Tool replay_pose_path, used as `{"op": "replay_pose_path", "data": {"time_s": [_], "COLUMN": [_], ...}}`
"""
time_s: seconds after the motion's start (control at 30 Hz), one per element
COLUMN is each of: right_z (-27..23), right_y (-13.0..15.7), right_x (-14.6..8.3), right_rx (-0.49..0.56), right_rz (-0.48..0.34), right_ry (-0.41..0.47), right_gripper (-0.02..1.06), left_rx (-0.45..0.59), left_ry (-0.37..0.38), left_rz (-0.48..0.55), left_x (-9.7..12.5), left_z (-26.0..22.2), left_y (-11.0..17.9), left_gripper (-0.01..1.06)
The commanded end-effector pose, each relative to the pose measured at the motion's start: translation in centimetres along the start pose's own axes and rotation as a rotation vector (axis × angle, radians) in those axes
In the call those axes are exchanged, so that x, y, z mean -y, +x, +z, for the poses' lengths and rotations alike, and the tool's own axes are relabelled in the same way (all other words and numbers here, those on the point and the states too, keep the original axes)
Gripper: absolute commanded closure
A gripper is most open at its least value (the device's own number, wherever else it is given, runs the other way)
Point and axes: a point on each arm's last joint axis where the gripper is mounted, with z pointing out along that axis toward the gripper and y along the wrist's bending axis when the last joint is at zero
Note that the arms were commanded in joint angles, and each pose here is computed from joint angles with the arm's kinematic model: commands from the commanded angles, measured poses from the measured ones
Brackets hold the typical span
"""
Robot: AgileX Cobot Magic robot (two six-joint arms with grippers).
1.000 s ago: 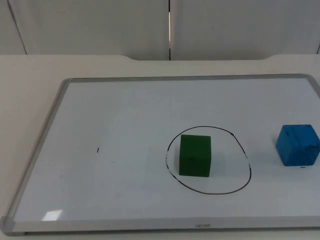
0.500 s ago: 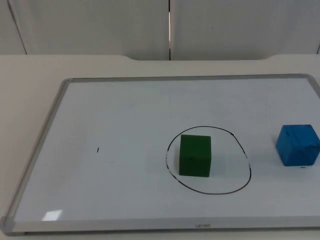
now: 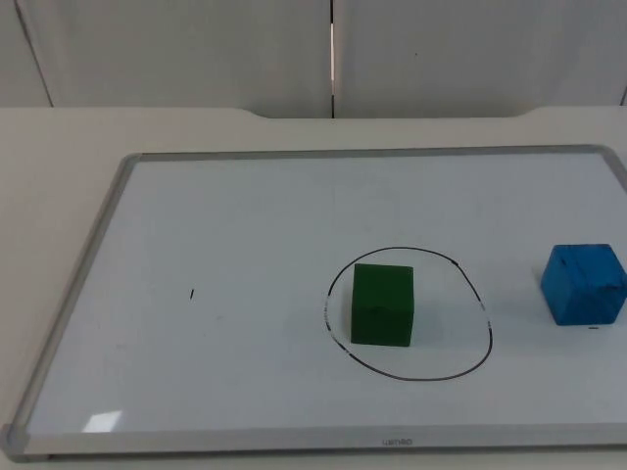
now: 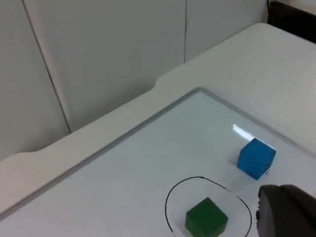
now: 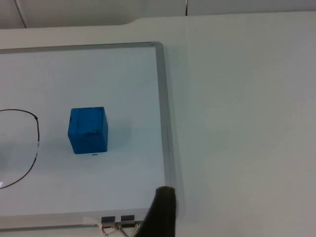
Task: Push the two cubes into the marked area.
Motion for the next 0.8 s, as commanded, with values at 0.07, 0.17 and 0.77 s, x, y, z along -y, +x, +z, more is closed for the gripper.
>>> {"op": "replay_pose_path", "data": {"time_s": [0.07,0.17,0.77], "right_z": [0.0,0.0,0.0], "right_y": [0.1,0.1,0.1], "right_x": [0.0,0.0,0.0], "right_rx": [0.003,0.003,0.003], "right_rz": [-0.003,-0.003,-0.003], "right_ry": [0.002,0.002,0.002], "right_gripper": [0.29,0.29,0.29], "left_rx": [-0.017,-0.042,0.006], "left_ry": [-0.002,0.0,-0.03], "left_rz": [-0.026,-0.049,-0.042], "left_x": [0.5,0.8,2.4], "left_z": [-1.6,-2.3,-9.7], "left_y": [3.1,6.2,13.7], "left_gripper": [1.05,1.05,1.05]}}
